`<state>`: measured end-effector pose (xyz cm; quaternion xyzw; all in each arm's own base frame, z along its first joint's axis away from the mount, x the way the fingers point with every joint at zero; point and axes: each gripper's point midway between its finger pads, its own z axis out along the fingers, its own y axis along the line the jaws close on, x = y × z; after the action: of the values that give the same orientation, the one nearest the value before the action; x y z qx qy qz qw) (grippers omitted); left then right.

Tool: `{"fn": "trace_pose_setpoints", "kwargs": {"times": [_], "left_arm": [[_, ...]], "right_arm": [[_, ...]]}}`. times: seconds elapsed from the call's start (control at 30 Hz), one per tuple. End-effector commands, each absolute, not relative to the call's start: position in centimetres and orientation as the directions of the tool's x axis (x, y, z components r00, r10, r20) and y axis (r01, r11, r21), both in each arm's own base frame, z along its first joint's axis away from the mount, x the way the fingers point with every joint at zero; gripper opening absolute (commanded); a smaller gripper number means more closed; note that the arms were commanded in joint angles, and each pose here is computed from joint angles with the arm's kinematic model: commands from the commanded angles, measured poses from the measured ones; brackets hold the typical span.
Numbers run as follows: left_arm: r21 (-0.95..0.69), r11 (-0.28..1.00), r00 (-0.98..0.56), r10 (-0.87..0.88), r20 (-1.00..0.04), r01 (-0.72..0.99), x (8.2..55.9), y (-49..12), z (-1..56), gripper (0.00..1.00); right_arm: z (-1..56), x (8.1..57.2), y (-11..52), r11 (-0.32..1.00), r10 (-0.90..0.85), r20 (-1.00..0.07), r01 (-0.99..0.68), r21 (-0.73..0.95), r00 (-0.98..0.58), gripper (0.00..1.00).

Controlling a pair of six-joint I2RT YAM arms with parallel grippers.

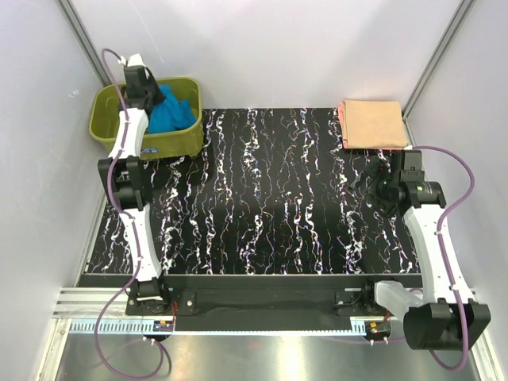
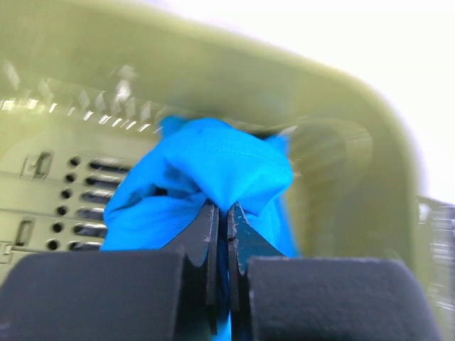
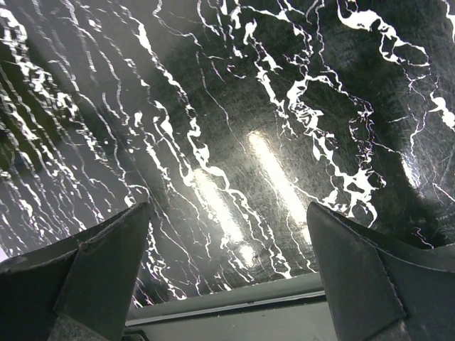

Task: Fold and stack the t-shirts
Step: Grab the tshirt from the pile, then move the tshirt to the center of the board

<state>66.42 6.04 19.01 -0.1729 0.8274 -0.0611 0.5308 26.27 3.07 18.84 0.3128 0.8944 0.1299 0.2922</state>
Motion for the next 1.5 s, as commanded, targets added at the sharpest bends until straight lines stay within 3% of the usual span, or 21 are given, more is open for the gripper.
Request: {"fn": "trace_pose_setpoints", "kwargs": {"times": [0.0,0.2,0.37,0.53,0.6,0.67,0.7,0.77,0.83,0.87,0.93,1.0,1.07,1.1,1.27,1.37,1.4,1.47], "left_arm": [[-0.390,0.918,0.082,-0.395,-0.915,0.074,62.0,1.3,45.2,0.00],[-0.462,0.795,0.180,-0.559,-0.809,0.393,52.0,-4.6,58.1,0.00],[-0.337,0.648,0.213,-0.618,-0.757,0.683,39.9,-9.6,68.2,0.00],[-0.266,0.483,0.124,-0.634,-0.763,0.834,28.2,-14.4,70.9,0.00],[-0.382,0.453,-0.028,-0.616,-0.788,0.805,29.4,-16.3,65.8,0.00],[-0.463,0.433,-0.124,-0.613,-0.780,0.773,27.5,-16.8,62.0,0.32],[-0.514,0.425,-0.180,-0.614,-0.769,0.745,27.3,-17.1,59.7,0.53],[-0.674,0.483,-0.345,-0.604,-0.719,0.559,28.1,-16.4,49.5,0.98],[-0.680,0.608,-0.362,-0.576,-0.733,0.410,27.6,-14.4,42.6,0.99],[-0.692,0.675,-0.448,-0.552,-0.703,0.255,26.8,-13.2,37.4,0.99],[-0.616,0.764,-0.440,-0.494,-0.750,0.191,25.1,-11.3,34.3,0.99],[-0.566,0.820,-0.547,-0.437,-0.714,0.083,23.1,-10.1,28.9,0.90],[-0.540,0.841,-0.613,-0.412,-0.674,0.027,21.2,-9.5,25.5,0.84],[-0.541,0.840,-0.675,-0.381,-0.632,0.033,20.1,-10.1,22.8,0.76],[-0.571,0.821,-0.856,-0.279,-0.436,0.024,17.4,-12.5,14.7,0.79],[-0.556,0.831,-0.879,-0.261,-0.400,0.006,17.1,-13.1,13.4,0.85],[-0.564,0.825,-0.878,-0.302,-0.370,-0.046,17.3,-13.2,13.3,0.86],[-0.574,0.806,-0.880,-0.370,-0.298,-0.145,17.5,-13.4,12.6,0.82]], "right_arm": [[20.6,26.0,3.1,0.775,0.630,-0.498,0.442,0.451,-0.596,1.00],[20.5,24.7,3.7,0.790,0.607,-0.497,0.401,0.464,-0.620,1.00],[20.3,23.8,5.8,0.770,0.604,-0.455,0.333,0.543,-0.655,1.00],[19.2,23.2,7.6,0.727,0.621,-0.389,0.316,0.610,-0.680,1.00],[19.1,22.6,9.1,0.725,0.593,-0.369,0.277,0.630,-0.715,1.00],[19.2,22.0,9.9,0.724,0.570,-0.356,0.248,0.643,-0.741,1.00],[19.3,21.8,10.2,0.726,0.558,-0.354,0.236,0.646,-0.751,1.00],[19.7,21.5,11.0,0.721,0.532,-0.345,0.201,0.663,-0.773,1.00],[20.2,21.1,12.3,0.710,0.491,-0.335,0.146,0.689,-0.804,0.99],[20.1,21.1,12.5,0.706,0.481,-0.325,0.139,0.694,-0.814,1.00],[20.0,20.9,13.5,0.686,0.460,-0.298,0.121,0.717,-0.836,1.00],[19.1,21.0,14.2,0.672,0.445,-0.260,0.128,0.730,-0.857,1.00],[18.1,20.6,15.6,0.663,0.395,-0.208,0.121,0.739,-0.895,1.00],[17.6,20.8,16.2,0.663,0.375,-0.204,0.108,0.741,-0.904,0.98],[14.4,20.0,21.9,0.713,0.158,-0.168,-0.005,0.701,-0.973,0.93],[13.0,20.8,24.5,0.729,0.081,-0.165,-0.054,0.682,-0.983,0.72],[13.1,21.5,25.3,0.718,0.077,-0.171,-0.064,0.693,-0.982,0.56],[11.8,21.4,27.1,0.725,0.020,-0.140,-0.082,0.684,-0.990,0.50]]}}
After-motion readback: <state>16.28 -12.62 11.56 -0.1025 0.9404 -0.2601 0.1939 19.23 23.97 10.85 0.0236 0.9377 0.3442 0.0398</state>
